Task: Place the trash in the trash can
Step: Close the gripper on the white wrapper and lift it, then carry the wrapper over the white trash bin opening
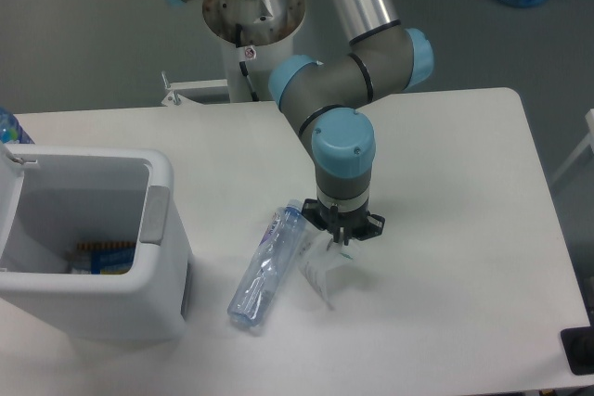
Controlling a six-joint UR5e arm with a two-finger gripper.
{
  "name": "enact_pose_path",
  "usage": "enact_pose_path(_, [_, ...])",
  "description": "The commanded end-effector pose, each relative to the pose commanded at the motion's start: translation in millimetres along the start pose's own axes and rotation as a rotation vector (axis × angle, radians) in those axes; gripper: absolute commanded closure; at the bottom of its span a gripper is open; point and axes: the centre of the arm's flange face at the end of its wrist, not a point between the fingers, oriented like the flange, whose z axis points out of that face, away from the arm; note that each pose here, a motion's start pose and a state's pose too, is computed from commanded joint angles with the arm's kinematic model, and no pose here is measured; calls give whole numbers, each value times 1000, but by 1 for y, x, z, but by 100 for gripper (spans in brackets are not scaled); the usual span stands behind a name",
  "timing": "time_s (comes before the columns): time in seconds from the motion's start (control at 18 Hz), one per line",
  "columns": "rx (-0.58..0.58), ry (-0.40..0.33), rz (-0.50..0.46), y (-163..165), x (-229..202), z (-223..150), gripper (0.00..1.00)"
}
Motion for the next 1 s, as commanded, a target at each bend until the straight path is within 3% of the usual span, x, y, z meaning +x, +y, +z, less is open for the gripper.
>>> enact_pose_path(0.28, [102, -7, -17, -17, -11, -37, 97])
enact_pose_path(0.67, [466, 95, -307, -54, -25, -172, 97])
enact_pose_path(1.0, [631, 191, -410, -48, 7, -258, 97])
